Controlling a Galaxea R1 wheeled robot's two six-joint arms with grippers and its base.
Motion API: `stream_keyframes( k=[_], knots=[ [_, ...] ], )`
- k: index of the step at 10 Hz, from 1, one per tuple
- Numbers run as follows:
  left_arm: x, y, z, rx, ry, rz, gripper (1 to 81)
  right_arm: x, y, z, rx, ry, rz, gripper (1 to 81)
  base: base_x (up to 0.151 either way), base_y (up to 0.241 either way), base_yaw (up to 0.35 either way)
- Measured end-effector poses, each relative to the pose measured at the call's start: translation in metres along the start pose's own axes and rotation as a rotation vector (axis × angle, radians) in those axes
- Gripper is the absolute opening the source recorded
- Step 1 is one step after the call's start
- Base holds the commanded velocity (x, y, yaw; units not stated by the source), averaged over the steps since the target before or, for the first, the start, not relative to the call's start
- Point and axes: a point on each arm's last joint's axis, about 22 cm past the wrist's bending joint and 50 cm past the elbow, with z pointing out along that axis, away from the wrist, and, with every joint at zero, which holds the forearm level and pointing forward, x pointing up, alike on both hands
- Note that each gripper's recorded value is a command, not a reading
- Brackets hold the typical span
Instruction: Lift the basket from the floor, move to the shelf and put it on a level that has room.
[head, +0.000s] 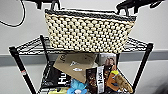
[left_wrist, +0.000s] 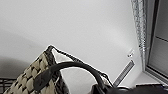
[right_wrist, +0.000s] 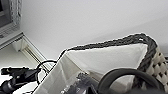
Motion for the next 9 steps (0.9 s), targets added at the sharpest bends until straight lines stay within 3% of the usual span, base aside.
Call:
stream_keyframes(
  k=[3,5,9],
  knots=[
    [0.017,-0.021,0.029,0.037,0.013,-0.007,1.0,0.022,0.029,0.018,-0.027,0.023,0.007,1.0,0.0,0.0,0.0],
    [0.028,-0.033,0.043,0.06,0.024,-0.011,1.0,0.049,0.04,0.023,-0.043,0.067,-0.006,1.0,0.0,0.0,0.0],
    [0.026,-0.087,0.07,0.135,0.006,-0.074,1.0,0.064,0.099,0.051,-0.078,0.107,0.034,1.0,0.0,0.0,0.0]
  ],
)
